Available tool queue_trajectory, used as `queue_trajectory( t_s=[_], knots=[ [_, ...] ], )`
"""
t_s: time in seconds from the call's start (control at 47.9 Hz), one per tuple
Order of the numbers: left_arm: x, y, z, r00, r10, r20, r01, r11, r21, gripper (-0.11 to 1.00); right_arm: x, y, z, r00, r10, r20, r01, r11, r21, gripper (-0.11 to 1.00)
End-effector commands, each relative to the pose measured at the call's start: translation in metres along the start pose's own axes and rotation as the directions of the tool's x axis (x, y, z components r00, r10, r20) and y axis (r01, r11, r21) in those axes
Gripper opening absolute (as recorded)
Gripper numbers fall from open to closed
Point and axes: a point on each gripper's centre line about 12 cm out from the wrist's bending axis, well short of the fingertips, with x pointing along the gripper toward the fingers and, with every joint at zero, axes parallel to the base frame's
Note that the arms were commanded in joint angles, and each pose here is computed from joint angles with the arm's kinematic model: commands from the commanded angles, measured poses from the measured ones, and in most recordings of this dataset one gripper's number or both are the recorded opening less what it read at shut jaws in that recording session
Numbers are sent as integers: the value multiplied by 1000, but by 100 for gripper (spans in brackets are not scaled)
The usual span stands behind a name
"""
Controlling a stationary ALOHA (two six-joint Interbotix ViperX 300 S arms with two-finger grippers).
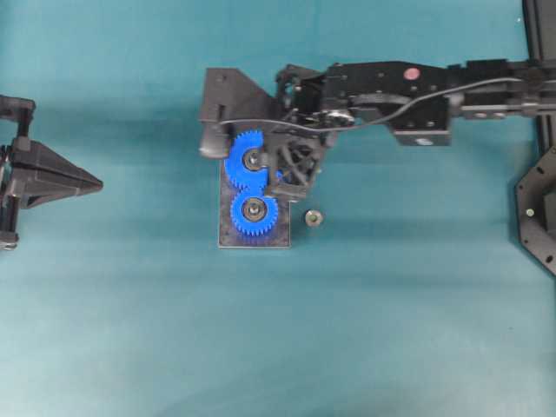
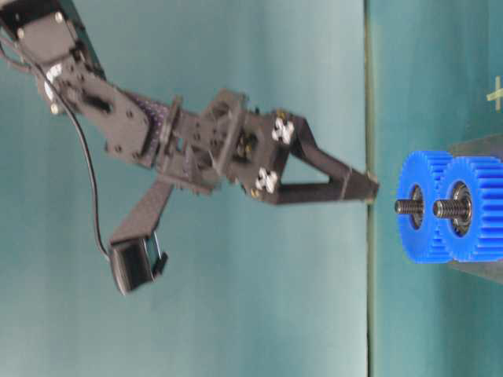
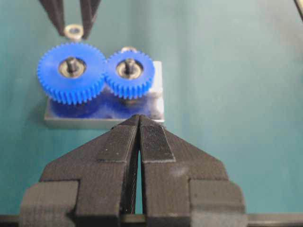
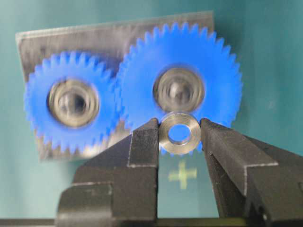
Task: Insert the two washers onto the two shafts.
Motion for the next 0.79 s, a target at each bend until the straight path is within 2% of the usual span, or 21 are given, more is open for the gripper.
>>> queue_trajectory(
  t_s=[0.0,0.772],
  knots=[
    [0,-1,7,1000,-2,18,2,1000,0,1,-10,1,12,999,-1,35,1,1000,-16,32],
    [1,0,5,1000,-2,12,1,1000,2,1,7,0,19,1000,-17,-26,16,999,-41,32]
  ],
)
